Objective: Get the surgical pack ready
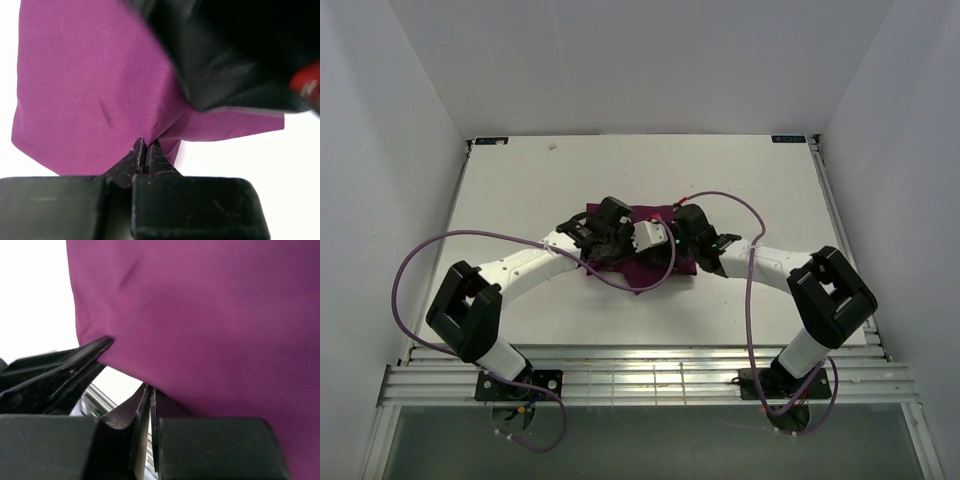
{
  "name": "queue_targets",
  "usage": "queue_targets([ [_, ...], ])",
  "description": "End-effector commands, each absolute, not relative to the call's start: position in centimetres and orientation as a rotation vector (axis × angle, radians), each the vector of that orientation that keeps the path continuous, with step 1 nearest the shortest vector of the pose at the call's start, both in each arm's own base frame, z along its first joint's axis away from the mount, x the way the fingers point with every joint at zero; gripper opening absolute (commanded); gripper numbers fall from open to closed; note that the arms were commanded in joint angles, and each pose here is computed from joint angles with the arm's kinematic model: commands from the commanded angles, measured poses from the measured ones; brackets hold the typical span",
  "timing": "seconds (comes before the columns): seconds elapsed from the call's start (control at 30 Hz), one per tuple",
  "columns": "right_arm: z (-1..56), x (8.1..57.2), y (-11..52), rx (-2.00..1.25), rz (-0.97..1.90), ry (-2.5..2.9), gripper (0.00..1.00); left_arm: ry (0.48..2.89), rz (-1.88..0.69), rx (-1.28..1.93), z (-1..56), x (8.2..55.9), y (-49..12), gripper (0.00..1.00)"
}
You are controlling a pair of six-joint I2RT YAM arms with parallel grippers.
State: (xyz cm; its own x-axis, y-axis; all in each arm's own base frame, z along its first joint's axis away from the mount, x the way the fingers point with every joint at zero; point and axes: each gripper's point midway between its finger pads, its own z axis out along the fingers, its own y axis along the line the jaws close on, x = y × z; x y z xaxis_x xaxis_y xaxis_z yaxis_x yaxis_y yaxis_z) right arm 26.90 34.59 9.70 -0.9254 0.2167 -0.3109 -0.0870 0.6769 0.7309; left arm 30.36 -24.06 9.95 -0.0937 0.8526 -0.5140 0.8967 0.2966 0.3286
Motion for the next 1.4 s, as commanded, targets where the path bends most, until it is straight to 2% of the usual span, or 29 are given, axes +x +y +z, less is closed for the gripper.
queue_targets([
  [0.0, 10.1, 27.1, 32.8, 0.492, 1.134, 2.461, 0.08, 1.850, -0.158, 1.470, 13.6, 31.8, -25.9, 0.00],
  [0.1, 10.0, 26.4, 33.3, 0.657, 1.230, 2.396, 0.08, 1.848, -0.176, 1.479, 13.3, 31.7, -25.9, 0.00],
  [0.23, 9.8, 25.2, 35.2, 0.675, 1.243, 2.396, 0.08, 1.827, -0.193, 1.489, 13.5, 31.6, -26.3, 0.00],
  [0.43, 10.8, 27.2, 36.8, 0.750, 1.349, 2.199, 0.08, 1.784, -0.193, 1.538, 13.5, 31.0, -26.0, 0.00],
  [0.7, 8.3, 28.6, 35.9, 0.826, 1.238, 2.178, 0.08, 1.745, -0.216, 1.592, 13.5, 30.3, -25.7, 0.00],
  [1.17, 9.0, 32.4, 34.7, 0.951, 1.239, 1.972, 0.08, 1.645, -0.252, 1.717, 13.7, 29.0, -25.7, 0.00],
  [1.37, 7.0, 33.2, 33.9, 1.084, 1.211, 1.943, 0.08, 1.615, -0.240, 1.746, 13.8, 28.8, -25.5, 0.00],
])
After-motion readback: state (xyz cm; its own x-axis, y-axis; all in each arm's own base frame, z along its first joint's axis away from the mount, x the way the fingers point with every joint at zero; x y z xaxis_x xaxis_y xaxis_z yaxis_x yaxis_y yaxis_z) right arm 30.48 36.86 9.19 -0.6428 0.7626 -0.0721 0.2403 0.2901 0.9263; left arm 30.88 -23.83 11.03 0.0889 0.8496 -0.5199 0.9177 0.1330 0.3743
